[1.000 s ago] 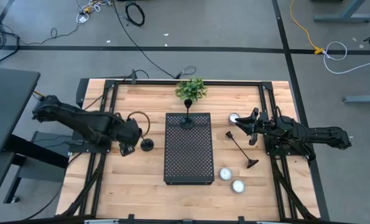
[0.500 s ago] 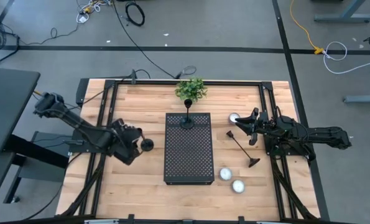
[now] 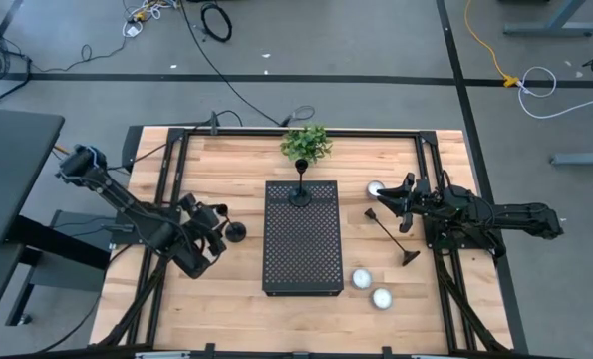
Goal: Pick & Place candle stick holders
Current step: Put the left black candle holder on the shelf
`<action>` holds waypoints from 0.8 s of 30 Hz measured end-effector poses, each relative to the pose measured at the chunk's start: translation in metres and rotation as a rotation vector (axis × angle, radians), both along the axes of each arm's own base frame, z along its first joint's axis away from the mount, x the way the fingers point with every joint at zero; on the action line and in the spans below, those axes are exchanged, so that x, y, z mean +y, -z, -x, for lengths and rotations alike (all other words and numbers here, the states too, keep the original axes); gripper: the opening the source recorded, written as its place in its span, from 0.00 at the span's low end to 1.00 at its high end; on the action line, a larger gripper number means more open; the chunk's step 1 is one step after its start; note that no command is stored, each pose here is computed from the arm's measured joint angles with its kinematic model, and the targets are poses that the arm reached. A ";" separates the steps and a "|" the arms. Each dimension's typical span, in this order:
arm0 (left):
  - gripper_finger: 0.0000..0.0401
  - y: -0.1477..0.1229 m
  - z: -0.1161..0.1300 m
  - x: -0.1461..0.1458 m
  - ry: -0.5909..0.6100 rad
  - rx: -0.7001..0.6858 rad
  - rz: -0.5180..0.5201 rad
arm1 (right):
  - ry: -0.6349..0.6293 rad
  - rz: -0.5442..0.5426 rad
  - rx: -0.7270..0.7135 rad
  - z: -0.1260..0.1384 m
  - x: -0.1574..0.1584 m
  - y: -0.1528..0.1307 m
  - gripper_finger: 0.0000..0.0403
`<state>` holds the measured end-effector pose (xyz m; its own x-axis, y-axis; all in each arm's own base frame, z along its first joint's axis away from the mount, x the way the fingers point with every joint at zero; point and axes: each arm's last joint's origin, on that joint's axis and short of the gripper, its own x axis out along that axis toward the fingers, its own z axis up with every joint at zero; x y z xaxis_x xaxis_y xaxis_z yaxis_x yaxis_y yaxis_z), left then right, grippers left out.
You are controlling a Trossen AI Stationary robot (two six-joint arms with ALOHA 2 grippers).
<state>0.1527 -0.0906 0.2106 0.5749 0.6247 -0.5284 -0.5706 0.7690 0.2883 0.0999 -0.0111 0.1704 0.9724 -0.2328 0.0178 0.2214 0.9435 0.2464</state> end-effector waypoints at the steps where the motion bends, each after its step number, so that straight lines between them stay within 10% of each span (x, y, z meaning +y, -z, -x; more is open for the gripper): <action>1: 0.58 0.003 0.001 0.001 -0.004 -0.008 -0.004 | 0.000 0.000 0.000 0.000 0.000 0.000 0.24; 14: 0.52 0.017 -0.003 -0.002 0.008 -0.105 -0.010 | 0.000 0.000 0.000 0.000 0.000 0.000 0.24; 24: 0.08 0.017 -0.003 -0.002 0.009 -0.107 -0.005 | 0.000 0.000 0.000 0.000 0.000 0.000 0.24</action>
<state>0.1558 -0.0925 0.1940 0.6337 0.6215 -0.4606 -0.5914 0.7731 0.2294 0.0999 -0.0110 0.1704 0.9724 -0.2325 0.0178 0.2210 0.9436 0.2464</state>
